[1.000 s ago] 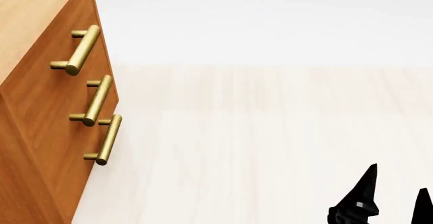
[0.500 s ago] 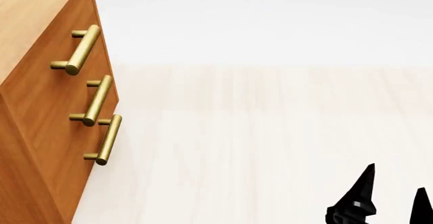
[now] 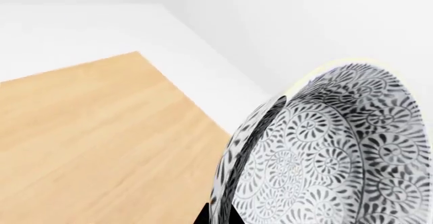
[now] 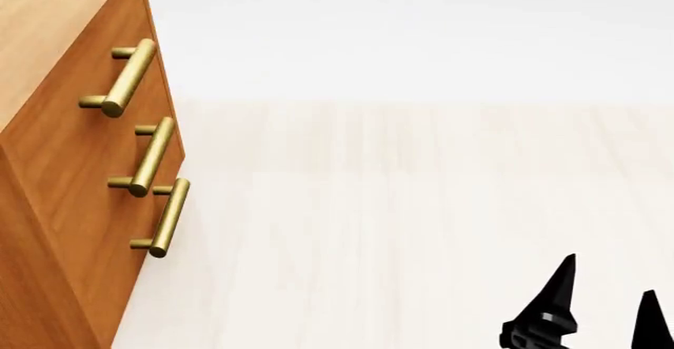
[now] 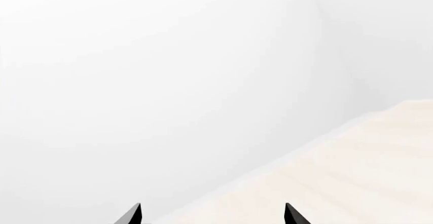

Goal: Put the bowl on top of the cabinet.

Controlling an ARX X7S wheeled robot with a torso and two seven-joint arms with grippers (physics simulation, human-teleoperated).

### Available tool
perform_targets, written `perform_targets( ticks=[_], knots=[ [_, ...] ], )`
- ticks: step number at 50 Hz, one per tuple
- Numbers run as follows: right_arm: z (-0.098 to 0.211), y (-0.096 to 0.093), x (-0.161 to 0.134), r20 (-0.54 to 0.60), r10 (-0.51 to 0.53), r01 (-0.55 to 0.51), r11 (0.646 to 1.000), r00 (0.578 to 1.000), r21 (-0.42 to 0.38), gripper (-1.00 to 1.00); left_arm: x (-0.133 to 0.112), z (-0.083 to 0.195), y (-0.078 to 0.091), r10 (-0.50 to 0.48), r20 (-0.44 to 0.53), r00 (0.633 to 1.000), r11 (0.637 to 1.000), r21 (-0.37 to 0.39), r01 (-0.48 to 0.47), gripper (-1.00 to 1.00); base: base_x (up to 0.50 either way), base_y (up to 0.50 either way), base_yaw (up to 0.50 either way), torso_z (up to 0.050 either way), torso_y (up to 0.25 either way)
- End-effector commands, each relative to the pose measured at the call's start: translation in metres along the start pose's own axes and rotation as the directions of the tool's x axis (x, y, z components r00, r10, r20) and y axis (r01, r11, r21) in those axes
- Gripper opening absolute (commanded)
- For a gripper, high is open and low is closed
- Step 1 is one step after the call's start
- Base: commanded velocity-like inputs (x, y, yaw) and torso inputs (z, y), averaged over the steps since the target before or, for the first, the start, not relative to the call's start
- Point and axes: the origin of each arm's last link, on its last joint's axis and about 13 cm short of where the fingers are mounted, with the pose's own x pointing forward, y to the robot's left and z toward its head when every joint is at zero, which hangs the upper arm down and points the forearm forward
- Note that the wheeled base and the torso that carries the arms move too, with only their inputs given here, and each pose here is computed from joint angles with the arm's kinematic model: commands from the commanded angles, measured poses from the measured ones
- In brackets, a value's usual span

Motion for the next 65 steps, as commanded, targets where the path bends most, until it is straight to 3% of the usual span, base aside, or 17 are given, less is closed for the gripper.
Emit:
perform_targets(
  ticks=[1, 12, 27, 31, 35, 38, 55, 65],
  knots=[
    [-0.001, 0.000, 0.000, -0.005, 0.002, -0.002, 1.000, 1.000, -0.005, 1.00, 0.000, 0.016, 0.004, -0.007, 0.032, 0.999, 0.992, -0.129, 0.011, -1.00, 0.00, 0.00, 0.00, 0.000, 0.000],
    [-0.001, 0.000, 0.000, -0.004, 0.002, -0.002, 1.000, 1.000, -0.003, 1.00, 0.004, 0.022, 0.006, 0.001, 0.084, 0.996, 0.975, -0.221, 0.018, -1.00, 0.00, 0.00, 0.00, 0.000, 0.001],
    [-0.001, 0.001, 0.000, -0.005, 0.006, -0.006, 1.000, 1.000, -0.007, 1.00, 0.006, 0.023, 0.008, 0.019, 0.101, 0.995, 0.972, -0.235, 0.005, -1.00, 0.00, 0.00, 0.00, 0.000, 0.000],
    [-0.001, 0.001, 0.000, -0.004, 0.004, -0.004, 1.000, 1.000, -0.008, 1.00, 0.009, 0.023, 0.011, 0.062, 0.096, 0.993, 0.964, -0.263, -0.035, -1.00, 0.00, 0.00, 0.00, 0.000, 0.000],
    [-0.001, 0.001, 0.000, -0.006, 0.005, -0.005, 1.000, 1.000, -0.008, 1.00, 0.010, 0.026, 0.013, 0.196, 0.082, 0.977, 0.941, -0.296, -0.164, -1.00, 0.00, 0.00, 0.00, 0.000, 0.003],
    [-0.002, 0.001, 0.000, -0.008, 0.008, -0.008, 1.000, 1.000, -0.009, 1.00, 0.010, 0.028, 0.014, 0.253, 0.063, 0.965, 0.929, -0.294, -0.224, -1.00, 0.00, 0.00, 0.00, 0.000, 0.000],
    [-0.003, 0.002, 0.000, -0.016, 0.011, -0.011, 1.000, 1.000, -0.010, 1.00, 0.010, 0.018, 0.017, 0.262, -0.062, 0.963, 0.944, -0.191, -0.269, -1.00, 0.00, 0.00, 0.00, 0.000, 0.000],
    [-0.004, 0.002, 0.001, -0.020, 0.009, -0.009, 1.000, 1.000, -0.011, 1.00, 0.012, 0.018, 0.023, 0.292, -0.102, 0.951, 0.935, -0.177, -0.306, -1.00, 0.00, 0.00, 0.00, 0.001, 0.001]
  ],
)
